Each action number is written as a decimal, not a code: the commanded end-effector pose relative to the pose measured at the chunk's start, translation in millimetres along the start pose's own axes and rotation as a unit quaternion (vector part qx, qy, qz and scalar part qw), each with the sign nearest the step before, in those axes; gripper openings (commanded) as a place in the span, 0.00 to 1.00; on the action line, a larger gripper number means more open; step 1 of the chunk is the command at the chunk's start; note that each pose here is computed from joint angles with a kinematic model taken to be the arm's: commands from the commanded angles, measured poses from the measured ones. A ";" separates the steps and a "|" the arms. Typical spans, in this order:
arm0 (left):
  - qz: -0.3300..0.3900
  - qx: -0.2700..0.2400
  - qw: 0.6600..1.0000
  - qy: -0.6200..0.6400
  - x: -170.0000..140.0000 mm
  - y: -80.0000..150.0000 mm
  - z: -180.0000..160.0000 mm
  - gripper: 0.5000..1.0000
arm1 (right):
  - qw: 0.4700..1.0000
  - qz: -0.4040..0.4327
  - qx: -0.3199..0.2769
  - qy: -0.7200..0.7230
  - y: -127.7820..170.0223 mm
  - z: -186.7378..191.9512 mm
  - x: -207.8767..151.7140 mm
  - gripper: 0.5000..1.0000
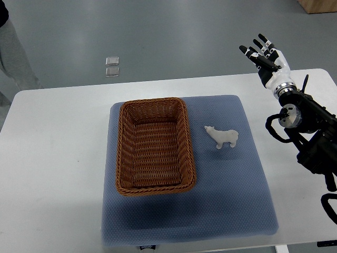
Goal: Place white bear in brown basket with right hand
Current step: 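Reach the right hand forward over the white polar bear figurine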
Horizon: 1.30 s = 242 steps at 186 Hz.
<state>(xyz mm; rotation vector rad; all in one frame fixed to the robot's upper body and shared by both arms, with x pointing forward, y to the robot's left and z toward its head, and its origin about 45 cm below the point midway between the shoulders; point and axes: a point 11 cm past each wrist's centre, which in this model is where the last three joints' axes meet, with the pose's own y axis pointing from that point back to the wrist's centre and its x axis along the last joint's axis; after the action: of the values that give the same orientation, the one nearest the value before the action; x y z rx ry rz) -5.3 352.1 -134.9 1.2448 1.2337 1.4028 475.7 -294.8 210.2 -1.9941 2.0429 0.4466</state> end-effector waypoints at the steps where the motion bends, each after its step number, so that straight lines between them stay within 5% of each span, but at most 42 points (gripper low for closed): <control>1: 0.000 0.000 1.000 0.000 0.0 0.0 0.1 1.00 | 1.000 -0.005 0.003 -0.003 0.9 -2.6 -2.4 0.85; 51: 0.000 0.000 1.000 0.000 0.0 0.0 0.1 1.00 | 0.999 -0.021 0.001 0.032 -0.7 -10.5 -4.6 0.85; 126: 0.000 0.000 1.000 0.000 0.0 0.0 0.1 1.00 | 0.950 -0.144 -0.002 0.276 -3.5 -33.7 -40.4 0.85; 242: 0.000 0.000 1.000 0.000 0.0 0.0 0.1 1.00 | 0.690 -0.399 -0.058 0.601 44.5 -22.1 -83.6 0.85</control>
<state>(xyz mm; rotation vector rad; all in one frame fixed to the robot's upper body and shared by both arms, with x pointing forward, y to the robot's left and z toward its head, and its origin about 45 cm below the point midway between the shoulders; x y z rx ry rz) -5.2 352.1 -134.9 1.2444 1.2338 1.4026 443.3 -228.8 268.2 -3.2823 1.2928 -1.1135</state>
